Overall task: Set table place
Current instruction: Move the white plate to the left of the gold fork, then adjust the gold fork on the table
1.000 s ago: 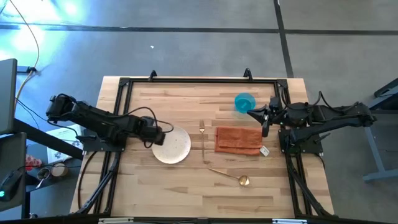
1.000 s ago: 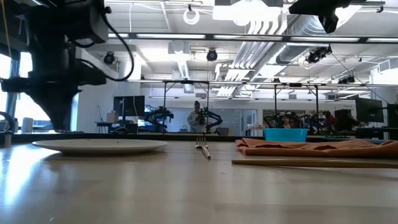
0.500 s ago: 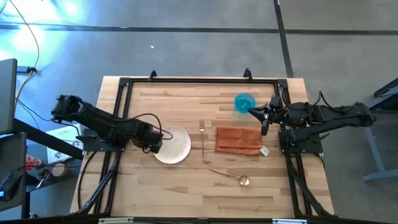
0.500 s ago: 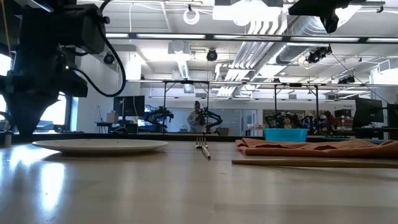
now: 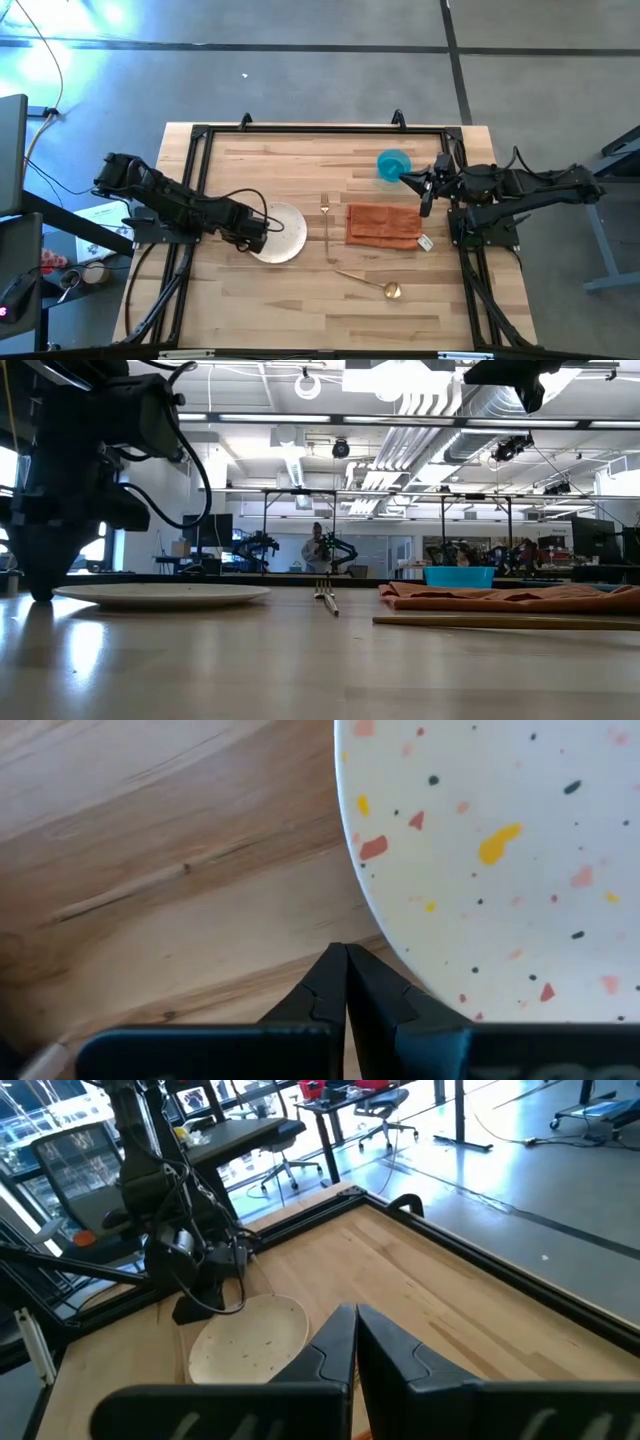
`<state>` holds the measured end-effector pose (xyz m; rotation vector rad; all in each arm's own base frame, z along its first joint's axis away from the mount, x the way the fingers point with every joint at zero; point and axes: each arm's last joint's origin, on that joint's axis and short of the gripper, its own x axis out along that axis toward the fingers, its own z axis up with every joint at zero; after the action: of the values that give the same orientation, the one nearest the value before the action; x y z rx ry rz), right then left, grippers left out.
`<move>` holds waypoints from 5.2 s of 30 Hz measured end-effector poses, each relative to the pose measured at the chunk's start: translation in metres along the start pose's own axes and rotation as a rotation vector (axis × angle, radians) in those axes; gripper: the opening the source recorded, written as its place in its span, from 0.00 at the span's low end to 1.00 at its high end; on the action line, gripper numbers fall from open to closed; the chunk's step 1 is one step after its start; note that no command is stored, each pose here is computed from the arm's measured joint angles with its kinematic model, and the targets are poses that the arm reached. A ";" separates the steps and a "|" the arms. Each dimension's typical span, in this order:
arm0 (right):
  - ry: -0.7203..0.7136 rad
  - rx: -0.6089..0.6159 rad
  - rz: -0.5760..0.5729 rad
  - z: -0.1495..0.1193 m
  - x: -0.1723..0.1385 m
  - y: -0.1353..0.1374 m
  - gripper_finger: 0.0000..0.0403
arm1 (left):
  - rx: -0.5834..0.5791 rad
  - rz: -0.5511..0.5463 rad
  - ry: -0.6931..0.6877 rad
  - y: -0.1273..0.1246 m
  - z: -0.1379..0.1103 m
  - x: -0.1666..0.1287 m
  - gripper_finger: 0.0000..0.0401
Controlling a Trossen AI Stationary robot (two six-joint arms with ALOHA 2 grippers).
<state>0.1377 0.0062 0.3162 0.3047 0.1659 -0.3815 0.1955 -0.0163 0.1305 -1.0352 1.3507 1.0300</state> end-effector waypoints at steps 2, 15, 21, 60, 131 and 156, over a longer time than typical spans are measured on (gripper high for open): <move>0.000 -0.002 0.000 0.000 0.000 0.000 0.01 | -0.014 -0.002 -0.003 0.000 0.000 0.000 0.00; 0.001 -0.003 0.002 0.000 0.000 0.000 0.01 | -0.045 -0.106 -0.135 -0.016 0.006 -0.006 0.00; 0.009 -0.007 -0.001 -0.001 0.000 0.000 0.01 | -0.057 -0.033 -0.117 -0.008 0.008 -0.006 0.00; 0.828 -0.150 0.032 -0.086 0.286 0.005 0.00 | 0.164 0.095 -0.263 -0.019 0.048 -0.103 0.00; 1.064 -0.404 -0.078 -0.115 0.287 -0.019 0.00 | 0.178 0.118 -0.307 -0.017 0.049 -0.105 0.00; 1.055 -0.370 -0.058 -0.086 0.258 0.005 0.00 | 0.169 0.084 -0.317 -0.020 0.050 -0.105 0.00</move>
<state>0.3673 -0.0498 0.1810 0.1073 1.2666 -0.2072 0.2301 0.0298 0.2339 -0.6626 1.2035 1.0715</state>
